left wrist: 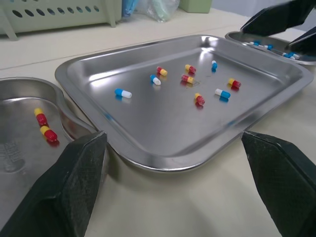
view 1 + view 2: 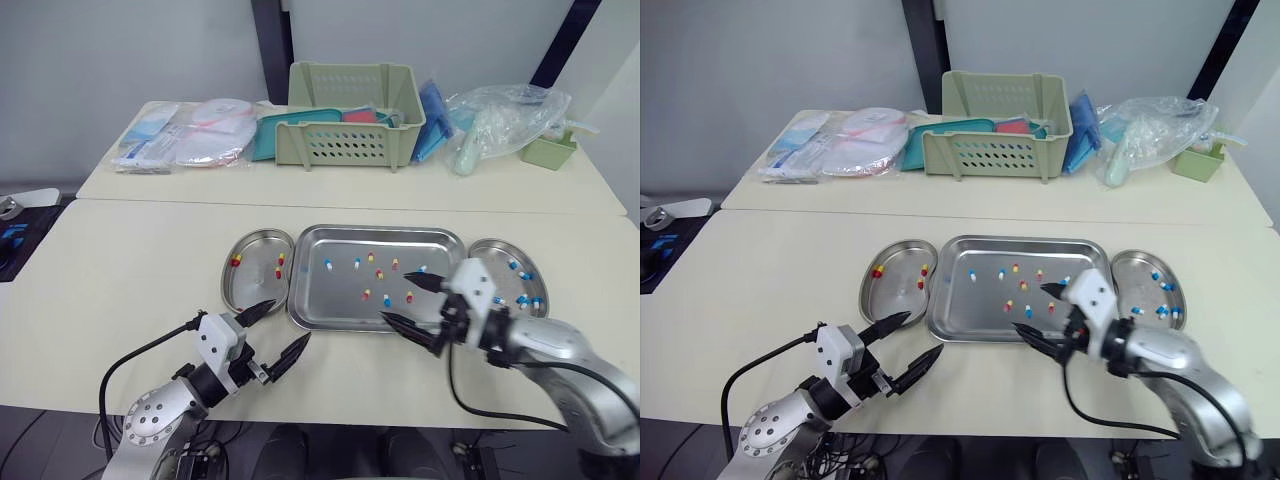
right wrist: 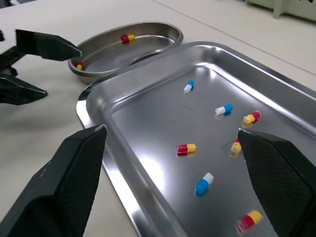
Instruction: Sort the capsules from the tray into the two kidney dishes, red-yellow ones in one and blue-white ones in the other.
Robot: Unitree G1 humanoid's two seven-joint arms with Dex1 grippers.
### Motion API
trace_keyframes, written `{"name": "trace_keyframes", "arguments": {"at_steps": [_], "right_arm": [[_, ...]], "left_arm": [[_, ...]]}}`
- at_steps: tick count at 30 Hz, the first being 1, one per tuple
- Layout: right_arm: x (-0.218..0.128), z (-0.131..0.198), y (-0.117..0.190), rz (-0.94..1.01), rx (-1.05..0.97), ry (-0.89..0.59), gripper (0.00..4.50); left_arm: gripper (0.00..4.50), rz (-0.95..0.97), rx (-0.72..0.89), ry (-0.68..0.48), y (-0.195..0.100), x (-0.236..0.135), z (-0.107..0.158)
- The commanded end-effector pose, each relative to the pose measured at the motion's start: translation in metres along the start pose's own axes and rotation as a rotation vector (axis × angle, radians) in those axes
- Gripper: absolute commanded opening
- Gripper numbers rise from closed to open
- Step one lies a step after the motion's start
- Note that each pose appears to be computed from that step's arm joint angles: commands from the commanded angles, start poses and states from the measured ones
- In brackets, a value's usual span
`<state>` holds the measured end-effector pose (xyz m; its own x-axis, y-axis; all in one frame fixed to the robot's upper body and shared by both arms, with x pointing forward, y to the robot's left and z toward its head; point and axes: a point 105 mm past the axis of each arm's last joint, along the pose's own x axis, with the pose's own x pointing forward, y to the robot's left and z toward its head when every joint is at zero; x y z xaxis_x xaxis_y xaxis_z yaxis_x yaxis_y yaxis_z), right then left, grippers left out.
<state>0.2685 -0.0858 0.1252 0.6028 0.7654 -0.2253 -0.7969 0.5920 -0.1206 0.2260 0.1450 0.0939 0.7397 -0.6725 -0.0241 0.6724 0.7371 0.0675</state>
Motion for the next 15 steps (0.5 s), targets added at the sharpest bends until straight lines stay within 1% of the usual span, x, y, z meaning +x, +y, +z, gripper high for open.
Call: {"name": "trace_keyframes", "arguments": {"at_steps": [1, 2, 7, 11, 15], "right_arm": [[0.024, 0.008, 0.005, -0.011, -0.055, -0.011, 3.27], [0.032, 0.010, 0.007, -0.012, -0.062, -0.011, 3.04], [0.067, 0.019, -0.002, -0.101, -0.090, 0.000, 3.04], [0.088, 0.024, -0.006, -0.134, -0.085, 0.040, 3.04], [0.110, 0.027, -0.006, -0.119, -0.094, 0.077, 3.04]], "left_arm": [[4.50, -0.015, 0.012, -0.029, -0.001, 0.002, 0.010], [4.50, -0.017, 0.013, -0.029, -0.001, 0.002, 0.010], [4.50, -0.020, 0.014, -0.025, -0.001, 0.003, 0.010], [4.50, -0.024, 0.015, -0.020, -0.002, 0.003, 0.008], [4.50, -0.024, 0.014, -0.020, -0.003, 0.003, 0.007]]}}
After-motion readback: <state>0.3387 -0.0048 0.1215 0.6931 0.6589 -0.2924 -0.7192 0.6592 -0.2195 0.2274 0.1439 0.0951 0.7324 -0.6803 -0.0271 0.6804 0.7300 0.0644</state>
